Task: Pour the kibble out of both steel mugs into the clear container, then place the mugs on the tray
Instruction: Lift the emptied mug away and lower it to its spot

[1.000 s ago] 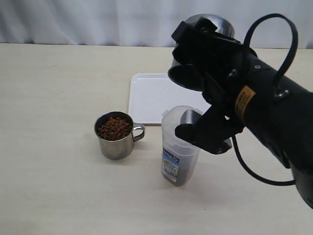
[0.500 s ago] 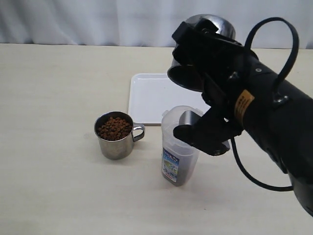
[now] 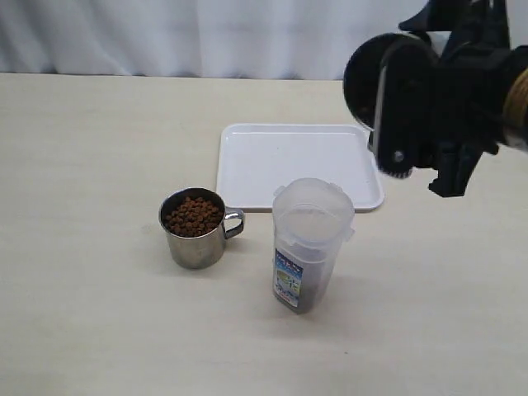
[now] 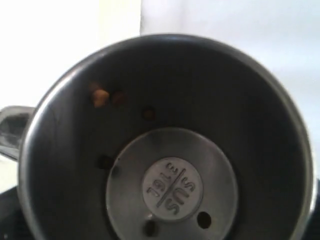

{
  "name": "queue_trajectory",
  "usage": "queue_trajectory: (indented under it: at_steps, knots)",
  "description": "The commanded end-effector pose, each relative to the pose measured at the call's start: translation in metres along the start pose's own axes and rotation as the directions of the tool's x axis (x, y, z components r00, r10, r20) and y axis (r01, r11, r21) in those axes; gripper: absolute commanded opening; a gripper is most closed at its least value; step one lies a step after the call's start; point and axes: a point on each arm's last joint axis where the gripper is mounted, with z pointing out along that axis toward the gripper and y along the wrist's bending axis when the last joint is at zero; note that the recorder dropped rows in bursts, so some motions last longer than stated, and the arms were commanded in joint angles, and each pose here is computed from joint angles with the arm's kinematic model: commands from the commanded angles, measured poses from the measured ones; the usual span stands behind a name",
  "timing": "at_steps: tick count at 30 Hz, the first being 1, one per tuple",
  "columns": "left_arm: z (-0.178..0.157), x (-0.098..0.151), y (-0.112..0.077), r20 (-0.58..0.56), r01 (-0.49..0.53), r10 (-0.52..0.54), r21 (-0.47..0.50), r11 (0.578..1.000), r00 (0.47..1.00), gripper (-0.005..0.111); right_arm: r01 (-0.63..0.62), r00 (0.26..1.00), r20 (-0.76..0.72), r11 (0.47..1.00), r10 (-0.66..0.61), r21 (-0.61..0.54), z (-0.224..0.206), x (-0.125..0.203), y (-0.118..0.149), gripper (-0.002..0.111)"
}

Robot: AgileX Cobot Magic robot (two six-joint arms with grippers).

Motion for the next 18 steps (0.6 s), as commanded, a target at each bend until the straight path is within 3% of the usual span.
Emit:
queue_trajectory:
  at_steps: [1, 2, 4, 8, 9, 10, 14, 18]
  knots:
    - [0.000, 0.000, -0.001, 0.012, -0.003, 0.003, 0.008, 1.000, 1.000, 0.000, -0.419, 0.908, -0.002, 0.908, 0.419, -0.020, 0.008, 0.033, -0.007, 0.004]
    - [0.000, 0.000, -0.001, 0.012, -0.003, 0.003, 0.008, 1.000, 1.000, 0.000, -0.508, 0.861, 0.000, 0.861, 0.508, -0.018, 0.010, 0.041, -0.006, 0.004]
    - [0.000, 0.000, -0.001, 0.012, -0.003, 0.003, 0.008, 1.000, 1.000, 0.000, -0.699, 0.715, 0.036, 0.715, 0.698, 0.007, 0.017, 0.063, 0.007, 0.004]
    - [0.000, 0.000, -0.001, 0.012, -0.003, 0.003, 0.008, 1.000, 1.000, 0.000, -0.857, 0.516, 0.060, 0.514, 0.855, 0.047, 0.026, 0.090, 0.040, 0.004]
    - [0.000, 0.000, -0.001, 0.012, -0.003, 0.003, 0.008, 1.000, 1.000, 0.000, -0.909, 0.417, 0.069, 0.415, 0.906, 0.037, 0.032, 0.097, 0.061, 0.004]
    - [0.000, 0.000, -0.001, 0.012, -0.003, 0.003, 0.008, 1.000, 1.000, 0.000, -0.935, 0.353, 0.061, 0.354, 0.934, 0.003, 0.041, 0.099, 0.081, 0.004]
    - [0.000, 0.000, -0.001, 0.012, 0.000, 0.000, 0.009, 1.000, 1.000, 0.000, -0.941, 0.330, -0.088, 0.320, 0.940, -0.108, 0.069, 0.100, 0.134, 0.004]
    - [0.000, 0.000, -0.001, 0.012, 0.000, 0.000, 0.009, 1.000, 1.000, 0.000, -0.931, 0.333, -0.126, 0.304, 0.935, -0.202, 0.087, 0.097, 0.159, 0.004]
